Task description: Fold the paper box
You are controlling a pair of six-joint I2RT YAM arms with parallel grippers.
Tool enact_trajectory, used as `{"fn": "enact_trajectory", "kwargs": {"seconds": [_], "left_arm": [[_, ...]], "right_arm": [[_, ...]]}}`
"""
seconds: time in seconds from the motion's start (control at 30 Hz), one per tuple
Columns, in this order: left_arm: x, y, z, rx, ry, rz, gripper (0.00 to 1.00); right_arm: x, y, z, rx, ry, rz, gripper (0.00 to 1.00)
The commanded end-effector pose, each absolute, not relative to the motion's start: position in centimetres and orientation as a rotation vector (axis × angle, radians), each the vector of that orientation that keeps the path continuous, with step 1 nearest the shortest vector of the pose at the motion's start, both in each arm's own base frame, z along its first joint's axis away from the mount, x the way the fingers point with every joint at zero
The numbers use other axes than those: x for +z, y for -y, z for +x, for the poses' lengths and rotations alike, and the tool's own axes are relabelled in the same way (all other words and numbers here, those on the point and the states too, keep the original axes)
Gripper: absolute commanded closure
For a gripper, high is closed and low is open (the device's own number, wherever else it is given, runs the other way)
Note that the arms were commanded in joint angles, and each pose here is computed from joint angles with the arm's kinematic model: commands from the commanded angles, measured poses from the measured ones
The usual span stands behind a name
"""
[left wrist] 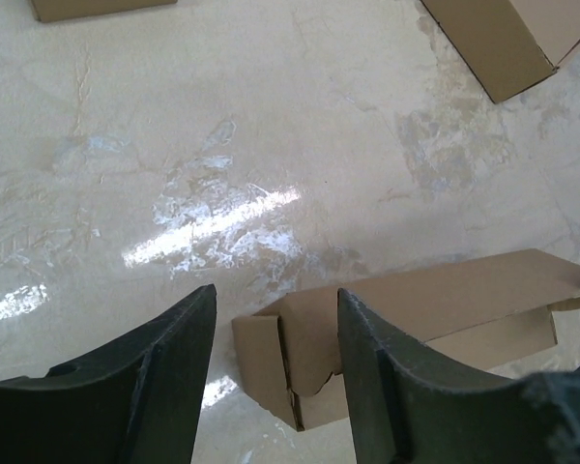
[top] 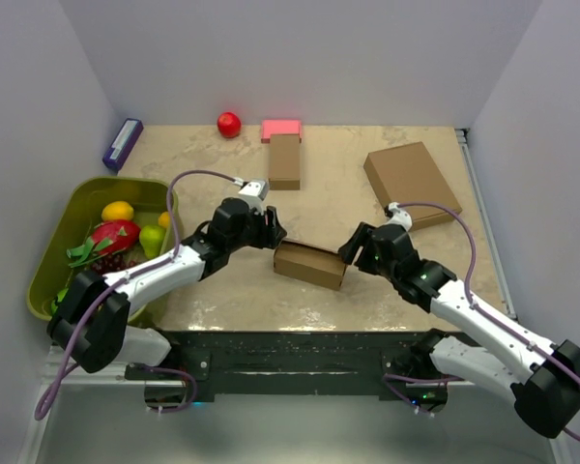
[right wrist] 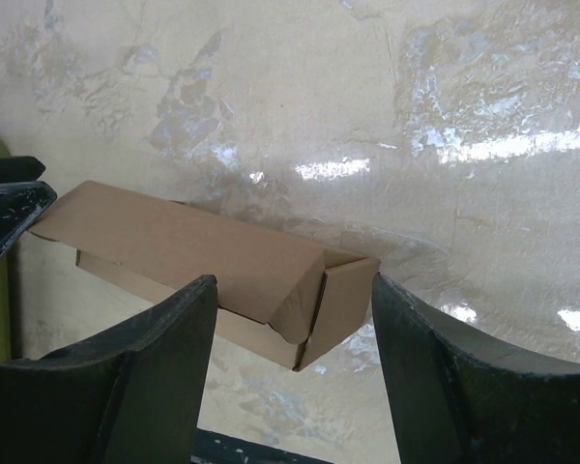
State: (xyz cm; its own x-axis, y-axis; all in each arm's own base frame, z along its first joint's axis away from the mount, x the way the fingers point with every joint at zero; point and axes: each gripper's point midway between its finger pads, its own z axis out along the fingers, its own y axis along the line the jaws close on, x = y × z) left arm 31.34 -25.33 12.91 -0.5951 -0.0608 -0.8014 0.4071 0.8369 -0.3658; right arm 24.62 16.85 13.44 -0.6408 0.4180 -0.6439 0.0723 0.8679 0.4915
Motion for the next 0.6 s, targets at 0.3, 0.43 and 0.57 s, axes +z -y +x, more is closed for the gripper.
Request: {"fn": "enact_trajectory", "kwargs": {"seconds": [0.3, 0.43, 0.57], "left_arm": [[11.7, 24.4, 30.4, -0.69, -2.099, 0.18, 0.45], [10.7, 24.1, 29.7, -0.699, -2.121, 0.163, 0.45], [10.0, 24.0, 28.9, -0.724, -2.13, 0.157, 0.46]], "right_arm": [[12.0, -16.9, 23.9, 0.532, -2.223, 0.374, 0.42], [11.3, -16.7, 23.2, 0.522, -2.242, 0.377, 0.42], [10.7, -16.5, 22.8, 0.521, -2.251, 0.379, 0.43]]}}
